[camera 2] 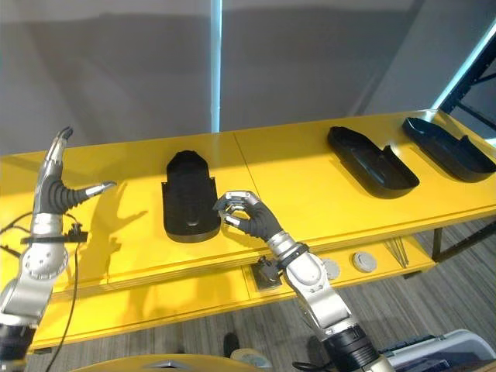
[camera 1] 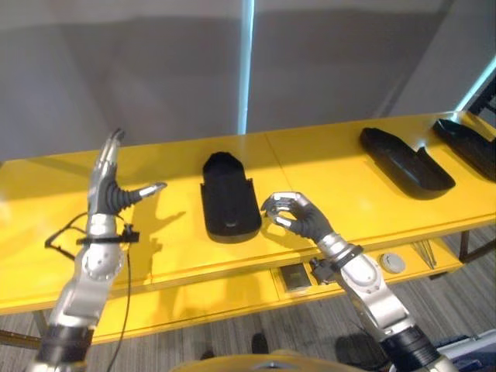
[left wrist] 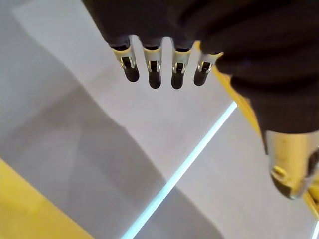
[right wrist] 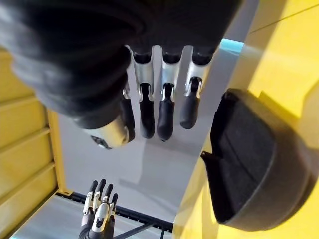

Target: Move parts from the plastic box to the shelf.

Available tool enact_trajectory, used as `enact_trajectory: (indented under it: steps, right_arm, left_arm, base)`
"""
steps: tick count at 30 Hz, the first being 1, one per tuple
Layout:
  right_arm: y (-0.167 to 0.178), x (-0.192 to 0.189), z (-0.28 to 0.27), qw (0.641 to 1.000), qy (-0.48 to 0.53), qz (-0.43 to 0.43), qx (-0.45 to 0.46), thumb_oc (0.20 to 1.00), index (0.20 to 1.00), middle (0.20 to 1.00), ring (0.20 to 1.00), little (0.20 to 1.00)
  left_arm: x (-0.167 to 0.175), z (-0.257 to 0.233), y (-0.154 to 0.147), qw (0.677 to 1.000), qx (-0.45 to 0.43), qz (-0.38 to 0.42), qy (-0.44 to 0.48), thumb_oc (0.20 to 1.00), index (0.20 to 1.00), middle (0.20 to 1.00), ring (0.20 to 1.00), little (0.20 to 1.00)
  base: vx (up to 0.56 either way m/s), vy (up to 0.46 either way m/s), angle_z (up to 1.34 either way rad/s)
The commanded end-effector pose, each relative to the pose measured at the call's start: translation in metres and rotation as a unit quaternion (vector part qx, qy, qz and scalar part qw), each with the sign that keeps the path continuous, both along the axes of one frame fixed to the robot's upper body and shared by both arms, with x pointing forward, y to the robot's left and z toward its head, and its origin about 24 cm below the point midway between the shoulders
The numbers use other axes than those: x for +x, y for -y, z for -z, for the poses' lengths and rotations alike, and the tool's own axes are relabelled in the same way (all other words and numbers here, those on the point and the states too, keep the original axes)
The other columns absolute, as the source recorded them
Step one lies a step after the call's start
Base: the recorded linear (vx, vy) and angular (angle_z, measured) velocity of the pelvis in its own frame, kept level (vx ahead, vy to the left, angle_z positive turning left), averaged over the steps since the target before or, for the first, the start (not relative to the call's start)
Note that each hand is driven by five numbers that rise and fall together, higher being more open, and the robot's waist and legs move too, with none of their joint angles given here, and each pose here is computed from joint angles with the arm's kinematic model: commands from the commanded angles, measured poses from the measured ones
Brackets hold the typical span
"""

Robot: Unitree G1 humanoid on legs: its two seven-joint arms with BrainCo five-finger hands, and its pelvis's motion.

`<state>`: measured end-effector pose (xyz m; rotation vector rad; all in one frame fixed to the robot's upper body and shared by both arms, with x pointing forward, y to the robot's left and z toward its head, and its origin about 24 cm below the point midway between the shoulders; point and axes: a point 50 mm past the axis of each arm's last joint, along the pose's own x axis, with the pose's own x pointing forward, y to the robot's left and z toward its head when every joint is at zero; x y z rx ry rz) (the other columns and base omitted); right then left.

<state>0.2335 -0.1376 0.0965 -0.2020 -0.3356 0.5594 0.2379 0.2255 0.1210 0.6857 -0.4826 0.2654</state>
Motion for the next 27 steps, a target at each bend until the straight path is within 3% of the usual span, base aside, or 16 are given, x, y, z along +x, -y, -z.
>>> enact_trajectory:
  steps: [1,5,16,27]
  right_arm:
    - [-0.019,0.006,-0.018,0.997,0.032,-0.049,0.051,0.200,0.200,0.200,0.200,0.200]
    - [-0.034,0.006,-0.017,0.994,0.019,-0.097,0.049,0.200,0.200,0.200,0.200,0.200]
    - [-0.037,-0.006,-0.009,0.982,-0.042,-0.159,0.090,0.200,0.200,0.200,0.200,0.200]
    - [-0.040,-0.001,0.028,0.983,-0.112,-0.124,0.074,0.200,0.200,0.200,0.200,0.200]
  left_arm:
    - [0.016,-0.020,0.004,0.997,-0.021,0.072,0.032,1.000,1.000,1.000,1.000,1.000]
    - [0.001,-0.011,0.011,0.989,-0.082,0.122,0.008,1.000,1.000,1.000,1.000,1.000]
    - [-0.017,-0.003,0.011,0.979,-0.150,0.135,0.000,1.000,1.000,1.000,1.000,1.000]
    - [-0.016,-0.003,0.016,0.974,-0.184,0.135,0.013,1.000,1.000,1.000,1.000,1.000]
  base:
    - [-0.02,0.003,0.19]
    - [-0.01,0.014,0.14]
    - [-0.02,-0.005,0.13]
    - [-0.01,-0.004,0.06]
